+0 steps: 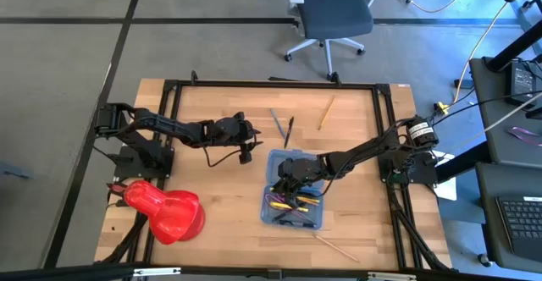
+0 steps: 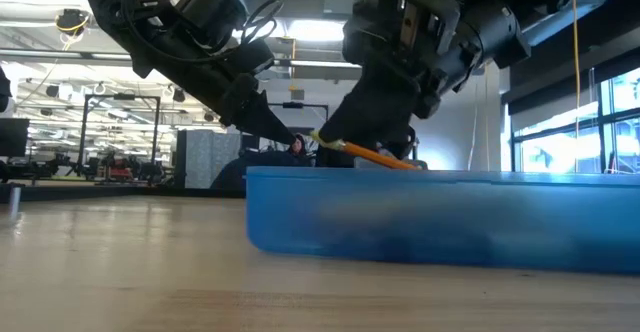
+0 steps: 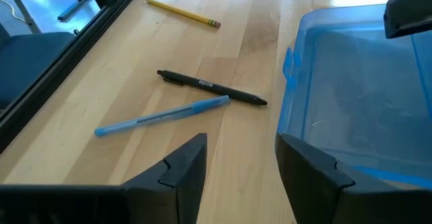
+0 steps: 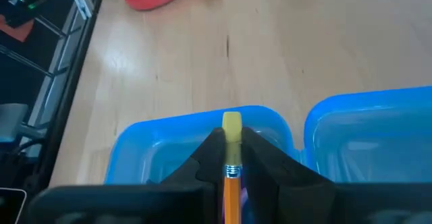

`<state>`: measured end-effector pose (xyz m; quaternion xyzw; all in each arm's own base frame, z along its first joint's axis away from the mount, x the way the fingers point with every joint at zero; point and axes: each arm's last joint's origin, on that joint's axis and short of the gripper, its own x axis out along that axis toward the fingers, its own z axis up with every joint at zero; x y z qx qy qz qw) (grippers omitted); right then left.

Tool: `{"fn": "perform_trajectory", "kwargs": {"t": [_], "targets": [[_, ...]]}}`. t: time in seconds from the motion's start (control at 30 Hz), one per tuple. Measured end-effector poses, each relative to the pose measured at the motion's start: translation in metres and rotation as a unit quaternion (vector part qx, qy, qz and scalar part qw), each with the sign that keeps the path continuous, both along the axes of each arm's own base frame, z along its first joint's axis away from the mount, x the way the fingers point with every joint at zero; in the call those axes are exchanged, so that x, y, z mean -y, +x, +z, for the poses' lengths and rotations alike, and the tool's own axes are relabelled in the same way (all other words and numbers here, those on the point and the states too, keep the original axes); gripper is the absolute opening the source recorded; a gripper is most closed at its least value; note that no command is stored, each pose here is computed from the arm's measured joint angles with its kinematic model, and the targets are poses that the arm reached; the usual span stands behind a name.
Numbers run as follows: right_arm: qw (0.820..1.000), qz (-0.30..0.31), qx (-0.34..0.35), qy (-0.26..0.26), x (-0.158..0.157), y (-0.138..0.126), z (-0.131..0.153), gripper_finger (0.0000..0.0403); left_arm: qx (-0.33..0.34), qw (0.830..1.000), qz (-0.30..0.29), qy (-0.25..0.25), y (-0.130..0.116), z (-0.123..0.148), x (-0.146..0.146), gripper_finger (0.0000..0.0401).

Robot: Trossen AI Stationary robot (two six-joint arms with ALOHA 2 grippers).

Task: Pick & place school supplies into a supply box
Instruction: Put the top yellow pencil into the blue supply box, then put the top blue pen into the blue supply box

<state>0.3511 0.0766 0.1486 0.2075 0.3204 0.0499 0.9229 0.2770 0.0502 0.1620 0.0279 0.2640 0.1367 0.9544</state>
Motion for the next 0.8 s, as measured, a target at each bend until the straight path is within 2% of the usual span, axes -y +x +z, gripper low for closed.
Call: {"fn": "perform_trajectory", "kwargs": {"t": [0.13,0.27,0.53,0.67,0.8], "targets": [[1.0,0.002,0.0,0.0,0.0,0.0,0.0,0.0046,0.004,1.0,0.003,-0.002,0.0,0.001,0.0,0.0171],[0.999,0.042,-0.004,0.015,-0.002,-0.001,0.0,0.0057,0.006,1.0,0.008,-0.01,0.0,0.0,0.0,0.0169],[0.998,0.059,-0.019,0.021,-0.003,-0.003,-0.002,0.0138,0.007,1.0,0.003,-0.012,0.0,0.001,0.0,0.017],[0.997,0.077,0.009,0.018,-0.001,-0.009,0.021,0.0163,0.01,1.0,0.004,-0.012,0.004,0.005,-0.001,0.0164],[0.997,0.07,0.021,-0.031,0.003,-0.029,0.054,0.0171,0.006,1.0,-0.012,-0.014,0.016,0.024,-0.007,0.0157]]}}
